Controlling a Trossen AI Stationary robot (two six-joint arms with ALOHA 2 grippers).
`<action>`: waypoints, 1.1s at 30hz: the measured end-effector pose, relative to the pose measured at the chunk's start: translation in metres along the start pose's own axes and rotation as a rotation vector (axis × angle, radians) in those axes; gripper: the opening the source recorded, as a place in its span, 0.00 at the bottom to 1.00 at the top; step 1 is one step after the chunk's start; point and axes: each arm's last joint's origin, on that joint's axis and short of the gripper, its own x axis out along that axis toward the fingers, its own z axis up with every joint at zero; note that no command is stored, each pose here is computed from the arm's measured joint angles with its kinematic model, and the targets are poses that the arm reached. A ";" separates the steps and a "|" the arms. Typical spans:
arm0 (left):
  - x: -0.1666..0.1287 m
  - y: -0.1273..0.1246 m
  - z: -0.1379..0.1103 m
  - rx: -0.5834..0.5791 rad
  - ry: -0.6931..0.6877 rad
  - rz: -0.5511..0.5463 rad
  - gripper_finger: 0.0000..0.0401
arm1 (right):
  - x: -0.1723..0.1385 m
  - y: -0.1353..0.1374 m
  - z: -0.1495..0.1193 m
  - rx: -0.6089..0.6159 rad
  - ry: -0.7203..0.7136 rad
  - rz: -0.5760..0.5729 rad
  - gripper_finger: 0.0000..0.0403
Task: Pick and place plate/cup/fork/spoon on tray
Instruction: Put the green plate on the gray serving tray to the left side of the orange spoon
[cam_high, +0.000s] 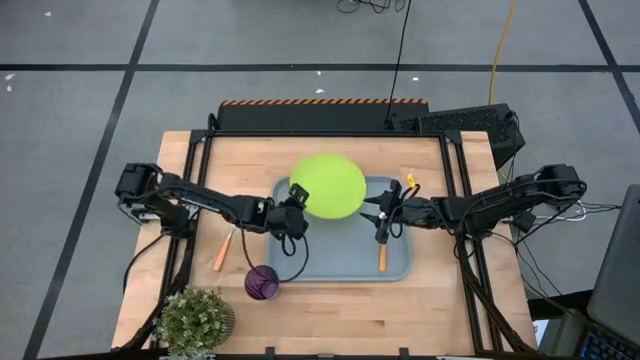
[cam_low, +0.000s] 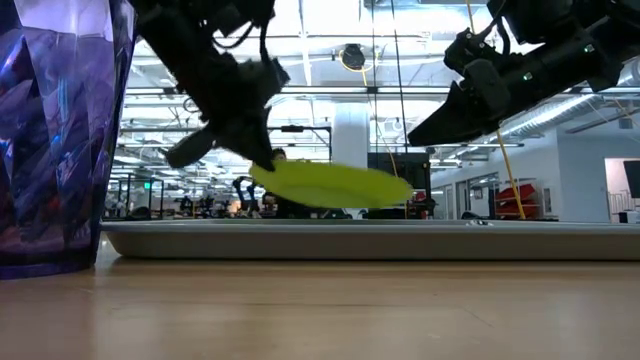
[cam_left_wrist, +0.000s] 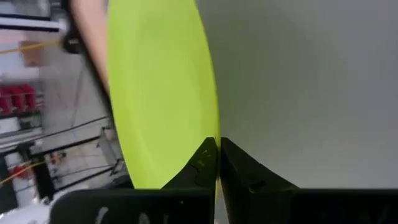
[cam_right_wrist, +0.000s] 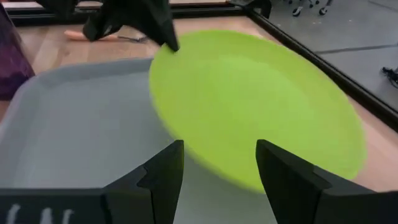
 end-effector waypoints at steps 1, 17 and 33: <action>0.002 -0.003 0.002 0.010 0.000 -0.012 0.01 | 0.000 0.000 0.000 0.002 -0.003 -0.004 0.48; 0.016 -0.017 0.013 0.057 -0.051 -0.054 0.06 | 0.002 -0.012 -0.004 0.112 0.030 -0.177 0.48; 0.017 -0.017 0.010 0.038 -0.041 -0.072 0.31 | 0.002 -0.014 -0.005 0.130 0.033 -0.179 0.48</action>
